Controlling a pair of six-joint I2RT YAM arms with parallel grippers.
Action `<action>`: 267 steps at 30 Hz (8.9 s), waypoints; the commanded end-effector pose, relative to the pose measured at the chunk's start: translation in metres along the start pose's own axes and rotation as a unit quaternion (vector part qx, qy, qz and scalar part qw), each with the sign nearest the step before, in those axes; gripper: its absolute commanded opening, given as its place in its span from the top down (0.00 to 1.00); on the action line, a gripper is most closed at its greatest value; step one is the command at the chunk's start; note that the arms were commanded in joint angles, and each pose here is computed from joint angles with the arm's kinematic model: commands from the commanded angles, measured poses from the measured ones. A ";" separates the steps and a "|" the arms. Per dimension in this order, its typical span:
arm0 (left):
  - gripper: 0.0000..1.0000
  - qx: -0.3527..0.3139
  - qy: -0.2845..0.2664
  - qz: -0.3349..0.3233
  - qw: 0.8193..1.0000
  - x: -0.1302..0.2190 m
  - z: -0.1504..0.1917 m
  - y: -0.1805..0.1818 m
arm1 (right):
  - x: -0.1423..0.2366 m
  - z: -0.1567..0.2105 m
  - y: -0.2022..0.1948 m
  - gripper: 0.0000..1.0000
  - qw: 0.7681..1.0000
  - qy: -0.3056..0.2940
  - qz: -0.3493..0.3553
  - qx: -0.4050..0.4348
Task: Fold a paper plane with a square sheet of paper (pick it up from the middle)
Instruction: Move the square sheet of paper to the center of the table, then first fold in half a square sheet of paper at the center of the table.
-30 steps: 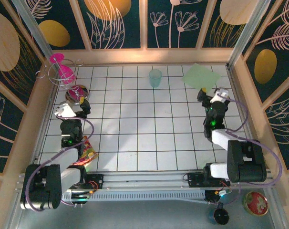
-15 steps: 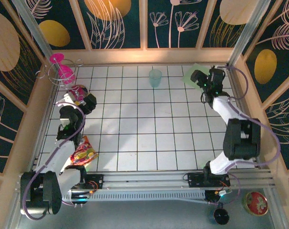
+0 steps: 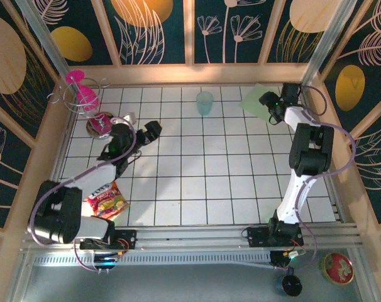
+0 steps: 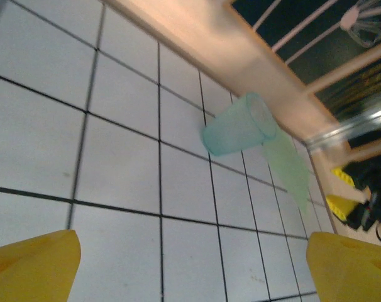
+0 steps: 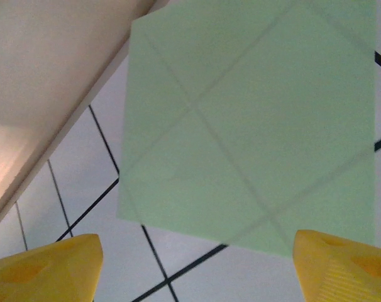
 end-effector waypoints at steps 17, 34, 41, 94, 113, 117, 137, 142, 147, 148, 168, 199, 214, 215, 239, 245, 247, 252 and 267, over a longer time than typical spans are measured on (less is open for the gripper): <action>0.06 0.018 0.091 0.017 0.996 -0.064 0.049 -0.027 | -0.065 0.009 -0.021 0.22 0.996 0.078 0.042 -0.028; 0.01 -0.024 0.064 -0.024 0.997 -0.060 0.039 -0.014 | -0.015 0.138 -0.001 0.22 0.975 0.214 0.061 0.030; 0.01 -0.041 0.055 -0.054 0.996 -0.053 0.030 0.000 | 0.039 0.240 0.011 0.22 0.946 0.298 0.080 0.103; 0.72 0.068 0.283 -0.089 0.953 -0.122 0.155 0.000 | 0.050 0.262 0.057 0.69 0.945 0.299 -0.029 0.132; 0.79 0.095 0.274 -0.148 0.945 -0.103 0.177 0.052 | 0.043 0.279 0.073 0.70 0.939 0.315 -0.065 0.121; 0.77 0.094 0.263 -0.148 0.949 -0.101 0.172 0.051 | 0.042 0.282 0.077 0.70 0.938 0.317 -0.071 0.119; 0.24 0.128 0.248 -0.067 0.958 -0.094 0.164 0.022 | 0.038 0.302 0.101 0.70 0.930 0.327 -0.097 0.138; 0.22 0.121 0.254 -0.079 0.956 -0.093 0.165 0.025 | 0.044 0.314 0.124 0.70 0.922 0.338 -0.136 0.135; 0.24 0.113 0.258 -0.092 0.955 -0.095 0.167 0.030 | 0.047 0.325 0.141 0.70 0.915 0.347 -0.164 0.126; 0.25 0.112 0.260 -0.095 0.954 -0.096 0.167 0.031 | 0.047 0.327 0.144 0.70 0.913 0.350 -0.169 0.125; 0.70 0.040 0.222 0.014 0.974 -0.082 0.120 -0.040 | 0.106 0.227 0.166 0.62 0.933 0.188 -0.288 0.106; 0.75 0.152 0.256 0.194 0.935 -0.046 0.087 -0.098 | 0.184 0.238 0.219 0.33 0.812 0.224 -0.520 0.140; 0.77 0.163 0.250 0.166 0.940 -0.055 0.089 -0.079 | 0.186 0.233 0.209 0.58 0.824 0.212 -0.506 0.138; 0.77 0.162 0.250 0.167 0.940 -0.054 0.089 -0.080 | 0.184 0.234 0.208 0.58 0.827 0.213 -0.502 0.136; 0.24 0.133 0.154 0.058 0.977 -0.035 0.055 -0.019 | 0.185 0.206 0.187 1.00 0.894 0.172 -0.381 0.160; 0.01 0.082 0.121 0.002 0.989 -0.030 0.041 -0.005 | 0.201 0.198 0.181 1.00 0.912 0.185 -0.315 0.186; 0.01 0.074 0.116 0.000 0.991 -0.027 0.038 -0.006 | 0.204 0.203 0.187 1.00 0.912 0.198 -0.306 0.189; 0.01 0.067 0.105 -0.001 0.992 -0.019 0.036 -0.006 | 0.202 0.229 0.221 1.00 0.895 0.226 -0.332 0.195; 0.11 0.089 0.186 -0.007 0.978 -0.005 0.088 0.019 | 0.136 0.316 0.201 1.00 0.864 0.310 -0.376 0.128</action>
Point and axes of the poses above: each hand's point on the last joint's axis, 136 mm out from that joint toward the fingers, its own x axis back along the fingers, its own y axis along the line the jaws close on, z = x × y, the point moved 1 cm from there along x, back along the fingers, and after that the axes turned 7 degrees about x, right-handed, at the moved point
